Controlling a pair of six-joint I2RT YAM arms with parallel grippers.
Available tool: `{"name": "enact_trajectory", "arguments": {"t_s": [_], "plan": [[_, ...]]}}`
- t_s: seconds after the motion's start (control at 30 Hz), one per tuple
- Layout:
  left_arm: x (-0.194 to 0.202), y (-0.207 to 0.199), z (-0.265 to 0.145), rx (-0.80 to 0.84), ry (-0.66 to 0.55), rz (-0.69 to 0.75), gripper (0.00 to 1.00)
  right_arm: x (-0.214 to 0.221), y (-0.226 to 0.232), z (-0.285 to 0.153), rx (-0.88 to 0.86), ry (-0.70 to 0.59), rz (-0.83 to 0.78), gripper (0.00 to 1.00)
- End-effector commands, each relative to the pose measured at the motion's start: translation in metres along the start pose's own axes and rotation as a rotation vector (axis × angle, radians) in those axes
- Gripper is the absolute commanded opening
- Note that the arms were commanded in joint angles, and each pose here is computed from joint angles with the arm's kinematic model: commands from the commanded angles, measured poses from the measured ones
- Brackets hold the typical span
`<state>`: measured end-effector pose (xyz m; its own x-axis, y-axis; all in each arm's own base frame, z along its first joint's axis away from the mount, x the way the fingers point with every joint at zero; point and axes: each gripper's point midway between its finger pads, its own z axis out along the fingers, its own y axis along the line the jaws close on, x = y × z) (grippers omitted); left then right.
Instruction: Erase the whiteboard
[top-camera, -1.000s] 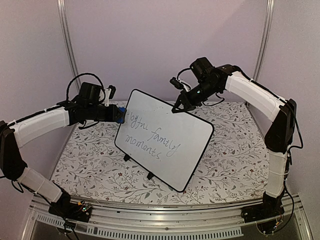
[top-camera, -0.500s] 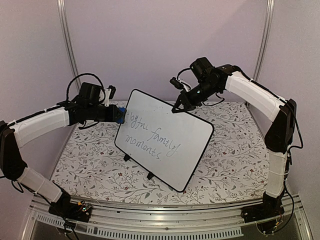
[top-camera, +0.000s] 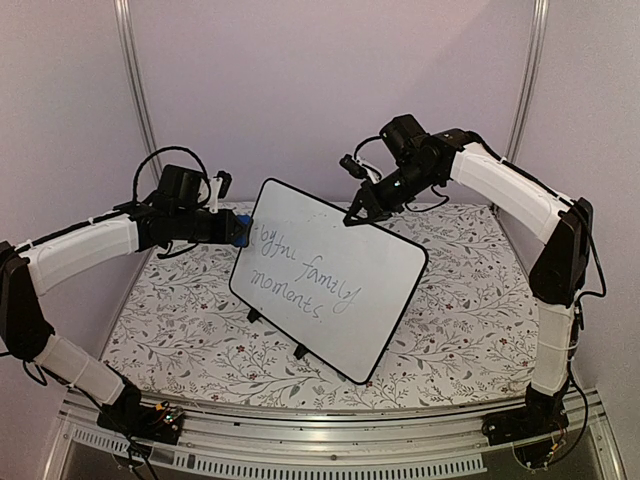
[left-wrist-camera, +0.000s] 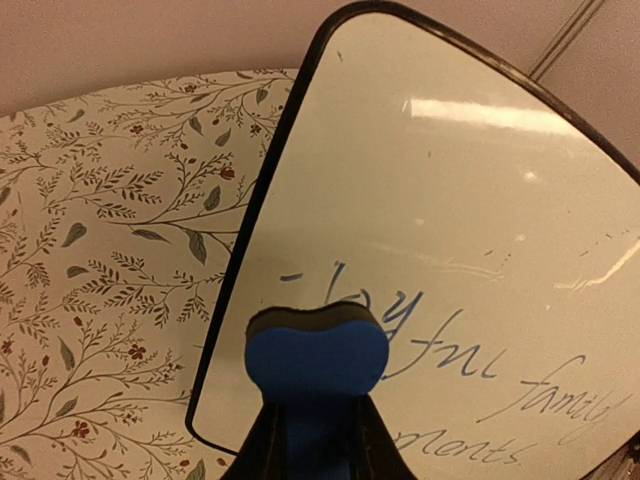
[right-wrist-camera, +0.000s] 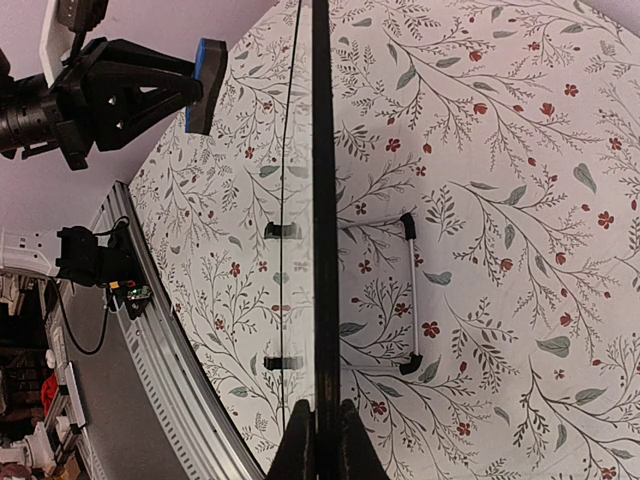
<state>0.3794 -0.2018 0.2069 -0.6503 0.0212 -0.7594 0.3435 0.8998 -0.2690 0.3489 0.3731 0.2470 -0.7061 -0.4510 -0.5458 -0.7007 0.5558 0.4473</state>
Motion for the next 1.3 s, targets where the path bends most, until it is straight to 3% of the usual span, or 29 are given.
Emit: {"name": "enact_trajectory", "arguments": {"t_s": [0.0,1.27], "plan": [[-0.0013,-0.0056,-0.0025,0.018,-0.015,0.012,0.00,0.0185,-0.0114,0.0125,0.073,0.068,-0.038,0.00],[-0.0028,-0.0070,-0.0025,0.027,-0.022,0.001,0.00,0.0168,-0.0108,0.0117,0.073,0.063,-0.042,0.00]]}}
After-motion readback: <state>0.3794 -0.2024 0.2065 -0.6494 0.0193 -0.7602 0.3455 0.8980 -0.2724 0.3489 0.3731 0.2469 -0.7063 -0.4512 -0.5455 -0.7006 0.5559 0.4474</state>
